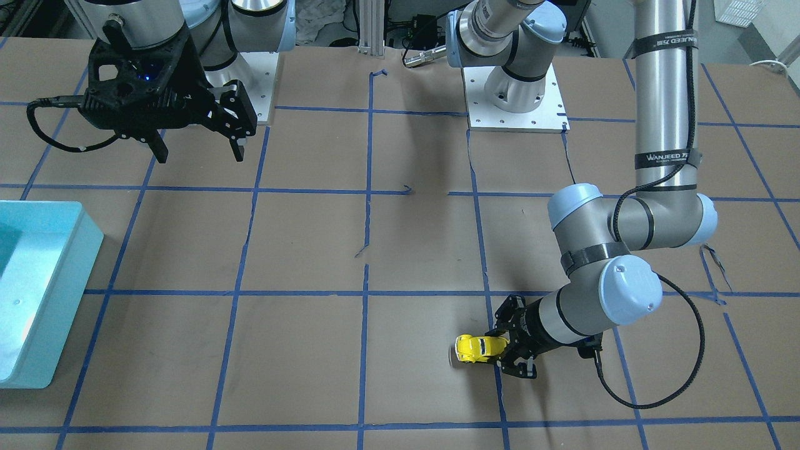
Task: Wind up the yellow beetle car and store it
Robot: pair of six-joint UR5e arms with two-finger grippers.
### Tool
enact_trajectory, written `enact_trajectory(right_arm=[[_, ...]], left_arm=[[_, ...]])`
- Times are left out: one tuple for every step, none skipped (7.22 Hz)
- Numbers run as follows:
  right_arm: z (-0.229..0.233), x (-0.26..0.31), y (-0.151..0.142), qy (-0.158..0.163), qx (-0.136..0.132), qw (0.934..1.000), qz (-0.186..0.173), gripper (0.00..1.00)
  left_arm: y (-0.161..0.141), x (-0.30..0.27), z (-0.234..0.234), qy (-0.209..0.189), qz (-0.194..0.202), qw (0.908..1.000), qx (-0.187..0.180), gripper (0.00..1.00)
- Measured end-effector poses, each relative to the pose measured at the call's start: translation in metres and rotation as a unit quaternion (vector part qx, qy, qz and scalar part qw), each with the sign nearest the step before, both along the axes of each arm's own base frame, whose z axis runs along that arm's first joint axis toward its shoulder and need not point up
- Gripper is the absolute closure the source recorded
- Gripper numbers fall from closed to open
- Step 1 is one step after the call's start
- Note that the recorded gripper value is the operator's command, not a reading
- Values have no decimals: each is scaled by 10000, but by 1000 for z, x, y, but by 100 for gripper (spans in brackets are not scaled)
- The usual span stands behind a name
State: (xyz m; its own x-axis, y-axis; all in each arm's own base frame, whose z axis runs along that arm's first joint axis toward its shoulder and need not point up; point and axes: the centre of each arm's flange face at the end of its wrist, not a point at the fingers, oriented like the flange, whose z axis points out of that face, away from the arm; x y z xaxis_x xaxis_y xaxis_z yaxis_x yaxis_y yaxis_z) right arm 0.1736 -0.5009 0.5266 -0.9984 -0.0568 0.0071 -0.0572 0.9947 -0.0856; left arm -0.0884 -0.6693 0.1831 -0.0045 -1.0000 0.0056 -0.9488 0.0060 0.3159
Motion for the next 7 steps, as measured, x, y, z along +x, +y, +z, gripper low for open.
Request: enact_trajectory(right_arm=[[0, 0, 0, 0, -3, 10000, 3, 0], [0, 0, 0, 0, -2, 10000, 3, 0], [0, 0, 1, 0, 0, 10000, 3, 0], [0, 1, 1, 0, 2, 10000, 4, 0], [0, 1, 1, 0, 6, 10000, 4, 0], [0, 1, 1, -1, 10, 10000, 3, 0], [-1, 1, 0, -5, 7, 10000, 5, 0]], left_arm=[[-1, 9, -1, -49, -30, 10000, -11, 100], [-1, 20, -1, -70, -45, 10000, -10, 100], [-2, 29, -1, -75, -55, 10000, -3, 100], [-2, 36, -1, -75, -90, 9999, -13, 100], [-2, 43, -2, -75, -119, 9999, -25, 100], [-2, 52, -2, -73, -152, 9999, -34, 100], [-2, 60, -3, -69, -192, 9998, -46, 100]])
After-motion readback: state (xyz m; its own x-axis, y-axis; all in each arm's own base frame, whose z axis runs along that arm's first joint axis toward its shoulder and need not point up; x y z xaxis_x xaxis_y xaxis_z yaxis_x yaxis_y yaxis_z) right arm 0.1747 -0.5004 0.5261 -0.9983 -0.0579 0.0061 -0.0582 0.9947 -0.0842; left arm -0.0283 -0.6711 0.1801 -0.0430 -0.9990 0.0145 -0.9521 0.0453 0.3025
